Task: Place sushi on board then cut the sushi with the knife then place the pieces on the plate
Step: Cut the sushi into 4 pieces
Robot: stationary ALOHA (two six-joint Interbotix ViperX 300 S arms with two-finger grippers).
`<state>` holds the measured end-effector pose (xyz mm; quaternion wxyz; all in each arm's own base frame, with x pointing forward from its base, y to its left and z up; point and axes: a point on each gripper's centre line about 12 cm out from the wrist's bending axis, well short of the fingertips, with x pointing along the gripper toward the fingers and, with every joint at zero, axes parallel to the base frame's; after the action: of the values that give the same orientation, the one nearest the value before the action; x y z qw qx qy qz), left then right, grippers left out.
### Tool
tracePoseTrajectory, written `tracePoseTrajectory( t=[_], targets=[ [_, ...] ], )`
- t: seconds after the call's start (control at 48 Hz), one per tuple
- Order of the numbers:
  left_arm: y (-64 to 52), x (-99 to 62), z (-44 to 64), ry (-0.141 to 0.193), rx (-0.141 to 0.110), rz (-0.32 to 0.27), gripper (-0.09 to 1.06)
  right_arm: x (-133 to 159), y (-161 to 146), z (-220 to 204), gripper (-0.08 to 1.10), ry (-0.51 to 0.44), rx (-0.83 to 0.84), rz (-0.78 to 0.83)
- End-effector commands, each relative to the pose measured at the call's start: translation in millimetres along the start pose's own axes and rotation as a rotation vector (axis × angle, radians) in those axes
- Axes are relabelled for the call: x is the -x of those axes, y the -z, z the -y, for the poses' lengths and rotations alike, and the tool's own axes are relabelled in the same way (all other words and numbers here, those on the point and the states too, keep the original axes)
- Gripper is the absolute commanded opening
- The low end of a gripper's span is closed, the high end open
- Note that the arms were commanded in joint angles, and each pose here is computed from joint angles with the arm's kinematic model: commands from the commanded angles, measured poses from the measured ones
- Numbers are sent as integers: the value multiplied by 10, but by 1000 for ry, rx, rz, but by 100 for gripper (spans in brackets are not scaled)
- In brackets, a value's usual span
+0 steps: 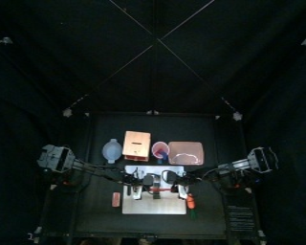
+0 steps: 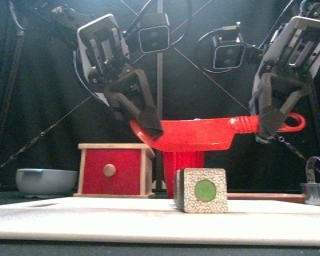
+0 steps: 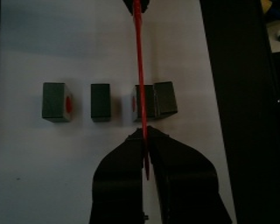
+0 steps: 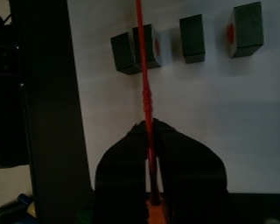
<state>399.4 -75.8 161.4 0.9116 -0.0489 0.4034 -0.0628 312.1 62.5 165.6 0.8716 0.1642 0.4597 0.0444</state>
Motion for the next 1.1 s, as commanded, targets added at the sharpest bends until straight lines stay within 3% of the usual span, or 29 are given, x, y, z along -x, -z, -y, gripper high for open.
tracePoseTrajectory(
  t=[0.021, 0.271, 0.583, 1.104],
  targets=[
    [-112, 68, 98, 23, 7, 32, 40, 60, -72, -70, 38, -20, -1, 26],
    [-58, -5, 187, 48, 61, 10, 40, -12, -26, -94, 38, -23, -5, 0],
    [-27, -62, 223, 55, 76, -3, 40, -81, 12, -85, 37, -17, -9, -22],
    [27, -151, 209, 48, 75, -19, 40, -155, -25, -82, 37, -9, -1, -25]
  ],
)
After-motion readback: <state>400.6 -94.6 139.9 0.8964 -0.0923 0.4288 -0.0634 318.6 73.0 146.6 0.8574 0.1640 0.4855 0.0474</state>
